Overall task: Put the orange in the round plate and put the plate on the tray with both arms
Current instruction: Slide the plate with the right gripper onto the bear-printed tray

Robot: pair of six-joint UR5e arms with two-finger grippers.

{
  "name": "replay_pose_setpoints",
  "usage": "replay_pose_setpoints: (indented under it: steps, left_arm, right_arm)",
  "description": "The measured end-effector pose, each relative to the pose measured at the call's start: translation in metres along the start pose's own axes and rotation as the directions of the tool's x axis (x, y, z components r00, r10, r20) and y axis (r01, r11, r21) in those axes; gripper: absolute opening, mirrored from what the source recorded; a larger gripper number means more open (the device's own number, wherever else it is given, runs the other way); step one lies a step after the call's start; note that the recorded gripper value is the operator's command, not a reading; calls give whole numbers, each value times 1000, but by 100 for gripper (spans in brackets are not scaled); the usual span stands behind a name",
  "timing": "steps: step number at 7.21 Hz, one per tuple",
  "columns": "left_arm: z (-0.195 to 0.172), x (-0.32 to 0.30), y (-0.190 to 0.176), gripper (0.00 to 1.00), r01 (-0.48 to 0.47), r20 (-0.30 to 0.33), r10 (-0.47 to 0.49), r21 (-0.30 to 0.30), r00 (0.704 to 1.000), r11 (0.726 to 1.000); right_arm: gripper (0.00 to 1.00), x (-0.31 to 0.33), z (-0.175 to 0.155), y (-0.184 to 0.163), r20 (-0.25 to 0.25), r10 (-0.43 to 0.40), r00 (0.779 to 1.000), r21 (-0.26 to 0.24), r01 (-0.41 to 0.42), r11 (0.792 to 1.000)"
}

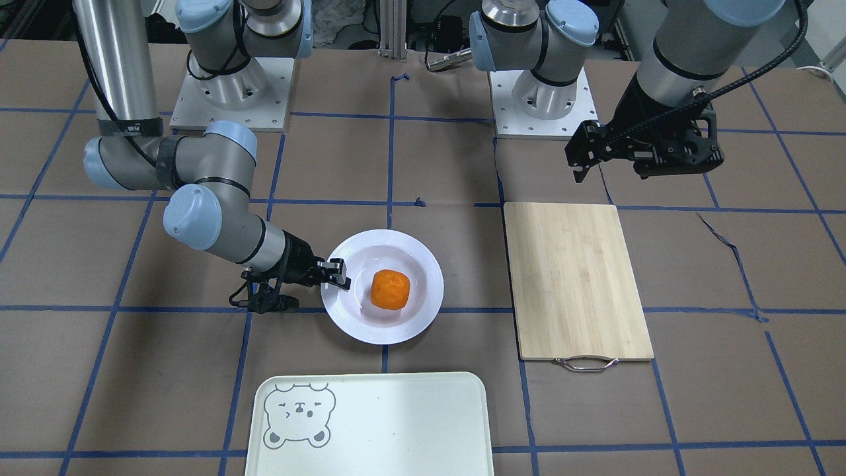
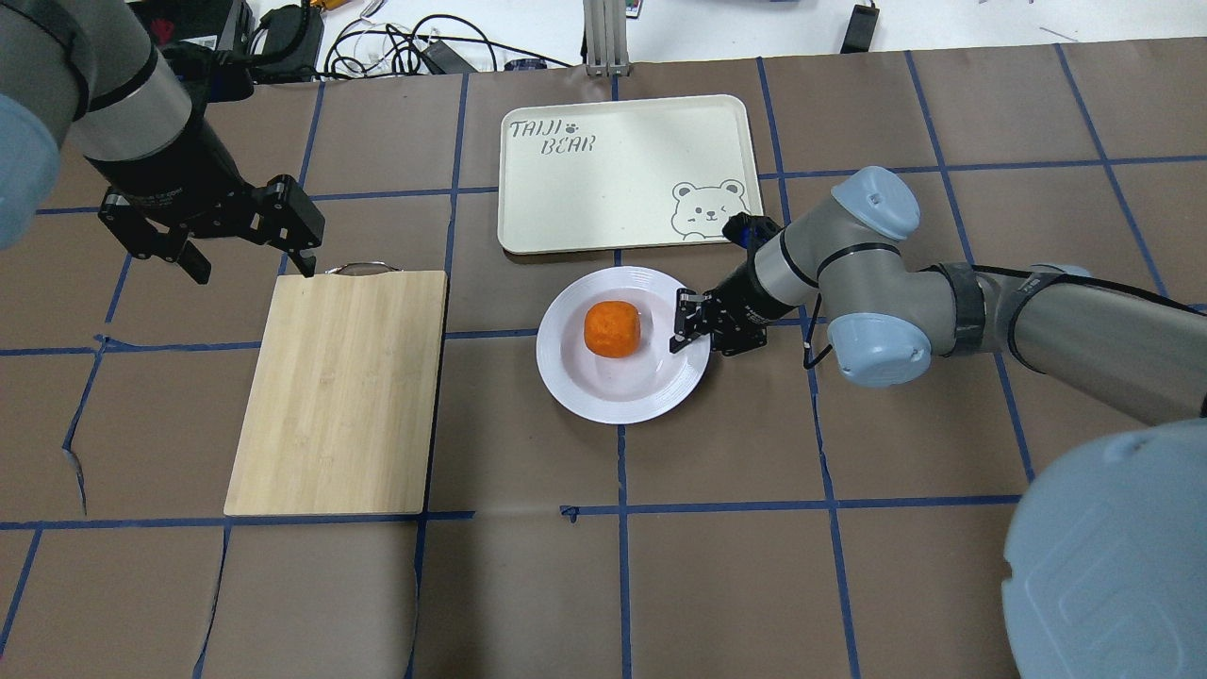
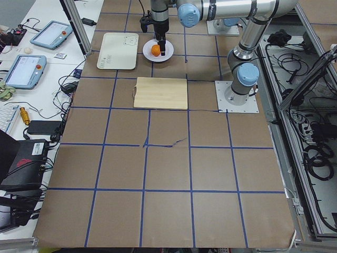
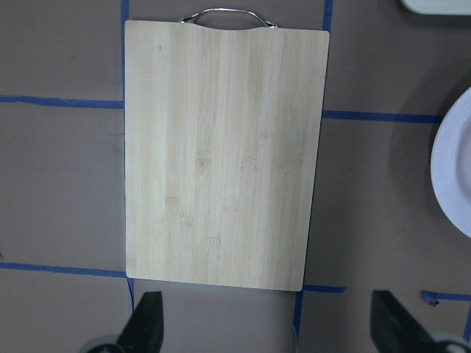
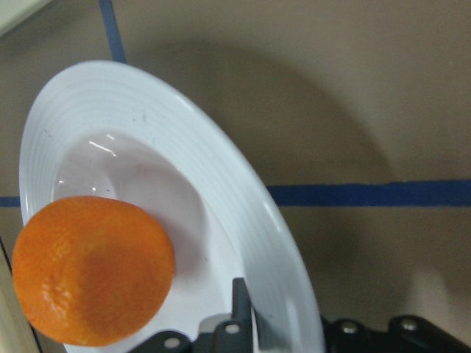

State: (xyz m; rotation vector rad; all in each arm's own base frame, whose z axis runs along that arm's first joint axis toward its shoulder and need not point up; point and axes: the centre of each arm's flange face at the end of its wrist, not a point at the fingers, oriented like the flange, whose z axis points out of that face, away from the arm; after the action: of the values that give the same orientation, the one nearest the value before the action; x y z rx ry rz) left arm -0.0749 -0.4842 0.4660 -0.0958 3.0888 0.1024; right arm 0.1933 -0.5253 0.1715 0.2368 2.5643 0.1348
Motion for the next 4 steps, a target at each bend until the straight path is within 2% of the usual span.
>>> replay_pose_setpoints:
  steps: [2, 4]
  left_arm:
    - [2, 0, 0, 100, 0, 2, 0, -4, 1000, 1000]
    - [3, 0, 1, 100, -1, 2, 1, -7, 1000, 1000]
  right_arm:
    - [2, -9, -19, -9, 31, 64, 998, 33, -65, 997]
    - [2, -19, -56, -40, 101, 86, 991, 97, -95, 991]
